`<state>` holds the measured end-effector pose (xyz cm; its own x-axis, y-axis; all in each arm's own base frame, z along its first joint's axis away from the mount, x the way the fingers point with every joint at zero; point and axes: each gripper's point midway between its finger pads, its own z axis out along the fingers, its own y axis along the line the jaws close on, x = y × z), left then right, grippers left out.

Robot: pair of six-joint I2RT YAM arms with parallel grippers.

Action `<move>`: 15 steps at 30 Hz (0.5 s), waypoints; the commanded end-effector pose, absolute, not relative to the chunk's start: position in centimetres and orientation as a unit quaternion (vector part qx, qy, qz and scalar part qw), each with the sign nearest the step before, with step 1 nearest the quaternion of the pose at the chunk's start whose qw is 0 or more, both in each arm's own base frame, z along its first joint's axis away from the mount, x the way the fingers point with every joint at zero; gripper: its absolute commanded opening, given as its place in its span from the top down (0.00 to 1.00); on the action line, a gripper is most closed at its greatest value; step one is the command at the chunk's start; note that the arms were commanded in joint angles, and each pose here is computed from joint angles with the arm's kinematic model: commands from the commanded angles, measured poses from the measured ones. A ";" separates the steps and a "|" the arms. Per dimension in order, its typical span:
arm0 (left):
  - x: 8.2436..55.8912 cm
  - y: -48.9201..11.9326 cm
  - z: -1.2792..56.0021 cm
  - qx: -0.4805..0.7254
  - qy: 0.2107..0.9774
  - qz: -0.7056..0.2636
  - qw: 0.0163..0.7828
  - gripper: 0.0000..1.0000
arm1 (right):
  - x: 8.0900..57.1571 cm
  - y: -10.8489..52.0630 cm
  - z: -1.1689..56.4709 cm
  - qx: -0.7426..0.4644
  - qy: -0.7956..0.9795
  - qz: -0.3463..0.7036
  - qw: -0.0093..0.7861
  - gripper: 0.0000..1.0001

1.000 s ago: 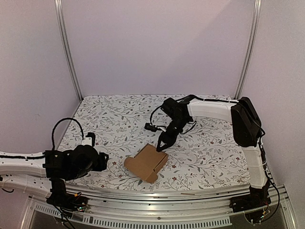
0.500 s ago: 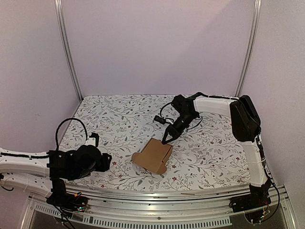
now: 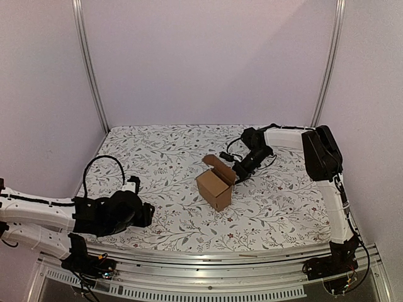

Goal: Fold the paper box

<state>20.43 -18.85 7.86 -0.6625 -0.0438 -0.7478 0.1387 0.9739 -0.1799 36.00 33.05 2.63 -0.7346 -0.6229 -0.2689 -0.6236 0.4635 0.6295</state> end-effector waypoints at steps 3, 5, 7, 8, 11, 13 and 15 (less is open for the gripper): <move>21.3 -21.1 7.6 0.042 0.901 -0.126 0.412 0.38 | 35.6 32.9 1.9 -0.363 0.860 0.358 -0.011 0.85; 22.0 -21.9 7.8 0.053 0.898 -0.121 0.420 0.37 | 35.6 32.8 1.7 -0.362 0.861 0.357 -0.013 0.84; 22.9 -23.3 8.1 0.079 0.895 -0.115 0.424 0.35 | 35.6 32.7 1.7 -0.360 0.861 0.359 -0.013 0.83; 23.4 -24.0 8.5 0.093 0.894 -0.112 0.424 0.34 | 35.6 32.5 1.7 -0.358 0.862 0.358 -0.014 0.83; 25.3 -26.1 9.6 0.124 0.891 -0.119 0.420 0.29 | 35.9 31.8 2.0 -0.360 0.866 0.346 -0.006 0.81; 27.1 -27.4 10.6 0.142 0.886 -0.136 0.421 0.28 | 36.0 31.5 2.6 -0.368 0.866 0.338 0.004 0.80; 29.2 -28.7 11.4 0.155 0.880 -0.160 0.419 0.28 | 35.9 31.5 3.4 -0.369 0.865 0.341 0.010 0.79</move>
<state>25.52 -25.83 9.07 -0.6430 0.0981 -0.7596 0.2833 0.9519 -0.1169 35.71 32.30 1.82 -0.7408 -0.6274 -0.2399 -0.6137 0.4868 0.6216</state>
